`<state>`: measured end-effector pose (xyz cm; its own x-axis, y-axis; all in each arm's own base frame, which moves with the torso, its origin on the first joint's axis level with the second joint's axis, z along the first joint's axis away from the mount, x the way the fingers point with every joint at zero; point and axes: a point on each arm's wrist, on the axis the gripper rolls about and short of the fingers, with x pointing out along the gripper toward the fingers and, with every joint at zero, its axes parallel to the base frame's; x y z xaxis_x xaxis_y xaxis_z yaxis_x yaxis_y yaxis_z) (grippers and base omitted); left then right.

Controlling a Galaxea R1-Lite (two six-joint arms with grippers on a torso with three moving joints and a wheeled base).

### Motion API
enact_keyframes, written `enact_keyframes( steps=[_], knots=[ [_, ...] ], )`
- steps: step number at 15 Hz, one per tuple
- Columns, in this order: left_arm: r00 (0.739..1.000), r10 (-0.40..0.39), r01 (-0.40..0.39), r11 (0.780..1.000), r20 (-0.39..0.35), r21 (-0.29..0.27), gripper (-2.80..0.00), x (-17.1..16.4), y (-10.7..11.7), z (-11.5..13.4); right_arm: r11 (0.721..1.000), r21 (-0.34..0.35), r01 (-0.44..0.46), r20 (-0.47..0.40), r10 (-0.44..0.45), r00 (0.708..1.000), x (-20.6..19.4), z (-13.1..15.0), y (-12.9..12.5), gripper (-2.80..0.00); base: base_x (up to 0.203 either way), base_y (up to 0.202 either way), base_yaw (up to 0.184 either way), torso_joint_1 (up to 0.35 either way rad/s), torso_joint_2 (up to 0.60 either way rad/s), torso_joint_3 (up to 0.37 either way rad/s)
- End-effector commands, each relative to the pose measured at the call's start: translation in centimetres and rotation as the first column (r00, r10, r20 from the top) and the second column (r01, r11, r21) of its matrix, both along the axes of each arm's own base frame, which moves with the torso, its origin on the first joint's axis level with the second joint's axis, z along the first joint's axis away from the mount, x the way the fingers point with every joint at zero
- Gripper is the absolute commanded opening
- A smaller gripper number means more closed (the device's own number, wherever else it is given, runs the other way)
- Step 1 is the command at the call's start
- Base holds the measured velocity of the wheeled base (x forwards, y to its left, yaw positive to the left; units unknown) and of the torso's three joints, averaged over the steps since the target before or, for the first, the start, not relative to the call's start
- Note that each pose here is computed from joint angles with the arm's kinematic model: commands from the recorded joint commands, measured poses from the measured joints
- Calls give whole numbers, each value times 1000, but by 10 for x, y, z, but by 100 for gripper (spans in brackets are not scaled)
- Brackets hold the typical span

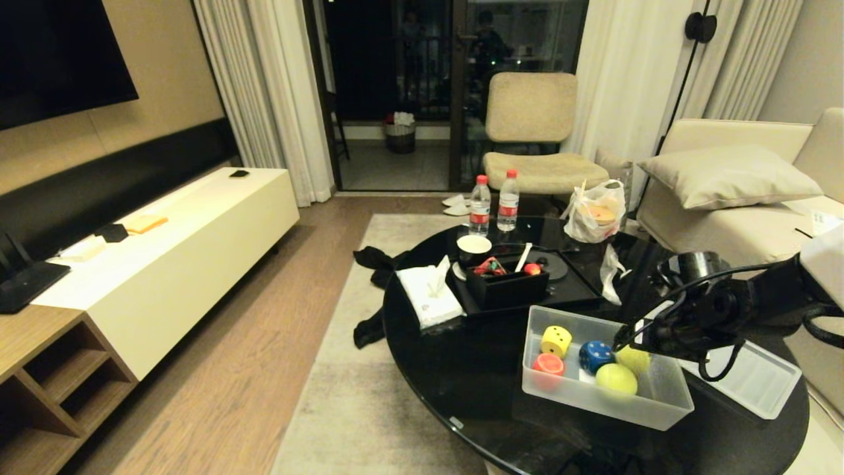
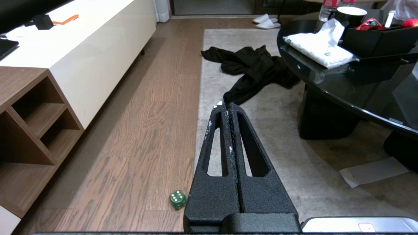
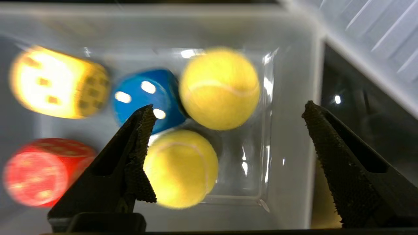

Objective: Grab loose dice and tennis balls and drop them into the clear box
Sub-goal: Put the ball in the box, then pick up toys out of the box

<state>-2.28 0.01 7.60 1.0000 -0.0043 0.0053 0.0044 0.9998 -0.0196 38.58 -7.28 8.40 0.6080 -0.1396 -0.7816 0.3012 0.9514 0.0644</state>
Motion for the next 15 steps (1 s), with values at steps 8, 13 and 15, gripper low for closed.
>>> enact_keyframes(
  steps=[8,13,15],
  knots=[
    [1000,0,0,1000,-1,-2,-280,0,0,0,998,-36,-43,244,51,968,-51,103,26,-280,0,0,0,0,0,0],
    [1000,-1,1,1000,-1,-2,-280,0,0,0,992,-62,-114,367,129,921,-118,147,57,-280,0,0,0,0,0,0],
    [1000,0,0,1000,-1,-2,-280,0,0,0,988,-67,-140,382,155,911,-149,149,66,-280,0,0,0,0,0,0]
  ],
)
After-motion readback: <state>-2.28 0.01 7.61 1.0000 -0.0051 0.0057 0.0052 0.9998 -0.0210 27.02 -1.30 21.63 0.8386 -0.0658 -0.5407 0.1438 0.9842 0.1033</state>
